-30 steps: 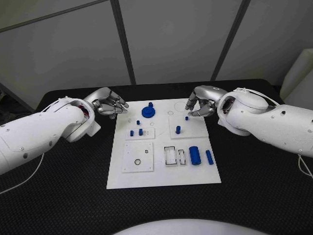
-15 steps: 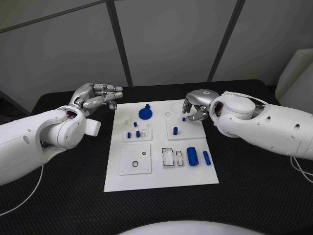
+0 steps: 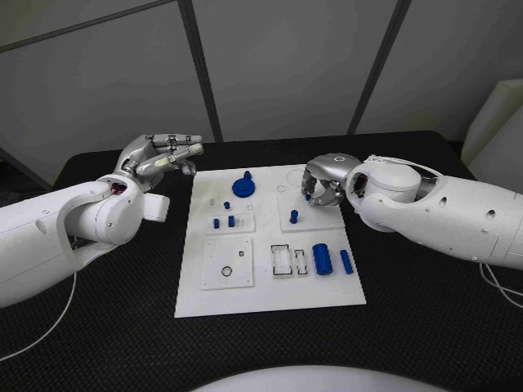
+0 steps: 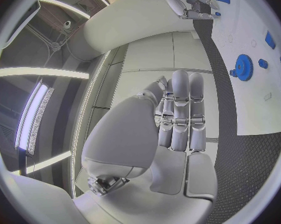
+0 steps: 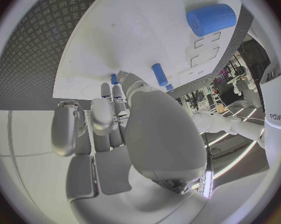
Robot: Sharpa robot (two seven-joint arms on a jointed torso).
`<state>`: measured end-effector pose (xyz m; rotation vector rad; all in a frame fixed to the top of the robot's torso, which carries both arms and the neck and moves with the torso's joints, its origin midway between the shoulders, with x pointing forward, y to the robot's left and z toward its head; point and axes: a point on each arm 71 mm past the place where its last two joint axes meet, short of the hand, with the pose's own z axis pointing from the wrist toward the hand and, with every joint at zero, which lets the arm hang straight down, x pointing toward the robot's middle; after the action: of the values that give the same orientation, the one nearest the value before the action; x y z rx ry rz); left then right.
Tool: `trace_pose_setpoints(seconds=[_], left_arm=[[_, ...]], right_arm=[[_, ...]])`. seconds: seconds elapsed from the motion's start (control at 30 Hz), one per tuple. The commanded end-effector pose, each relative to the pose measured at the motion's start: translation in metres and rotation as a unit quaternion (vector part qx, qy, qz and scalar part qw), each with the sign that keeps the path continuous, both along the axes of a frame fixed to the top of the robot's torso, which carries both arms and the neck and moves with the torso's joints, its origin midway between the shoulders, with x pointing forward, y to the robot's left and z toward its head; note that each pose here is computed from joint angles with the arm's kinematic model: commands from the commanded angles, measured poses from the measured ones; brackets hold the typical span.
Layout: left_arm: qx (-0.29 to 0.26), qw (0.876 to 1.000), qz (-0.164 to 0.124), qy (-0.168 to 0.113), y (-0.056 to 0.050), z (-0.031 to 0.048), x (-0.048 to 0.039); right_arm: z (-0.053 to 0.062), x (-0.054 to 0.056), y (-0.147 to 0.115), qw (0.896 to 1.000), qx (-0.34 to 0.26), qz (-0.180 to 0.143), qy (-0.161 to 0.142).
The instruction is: Assemble the parts on the task board
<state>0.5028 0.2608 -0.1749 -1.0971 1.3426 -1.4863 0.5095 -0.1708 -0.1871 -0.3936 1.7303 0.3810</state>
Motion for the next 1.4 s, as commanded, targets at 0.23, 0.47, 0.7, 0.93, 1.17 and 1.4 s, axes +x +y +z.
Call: trace_pose_setpoints(seconds=[0.23,0.47,0.7,0.93,1.17,1.4], left_arm=[[-0.016,1.0,-0.003,-0.005,-0.001,0.0022,-0.0005],[-0.015,1.0,-0.004,-0.002,0.0,0.0018,-0.0005],[-0.013,1.0,-0.007,0.008,0.0,0.0003,-0.0004],[-0.012,1.0,-0.006,0.011,0.0,-0.0002,-0.0003],[-0.011,1.0,-0.005,0.012,0.001,-0.0005,-0.0001],[-0.011,1.0,-0.004,0.013,0.002,-0.0011,0.0006]], right_arm=[[-0.007,0.001,0.005,1.0,-0.013,0.009,0.014],[-0.01,0.002,0.005,1.0,-0.018,0.006,0.02],[-0.012,0.002,0.005,1.0,-0.023,-0.001,0.018],[-0.009,0.001,0.007,1.0,-0.019,-0.002,-0.003],[-0.004,-0.004,0.008,1.0,-0.004,0.003,-0.028],[0.005,-0.013,0.009,0.998,0.023,0.014,-0.054]])
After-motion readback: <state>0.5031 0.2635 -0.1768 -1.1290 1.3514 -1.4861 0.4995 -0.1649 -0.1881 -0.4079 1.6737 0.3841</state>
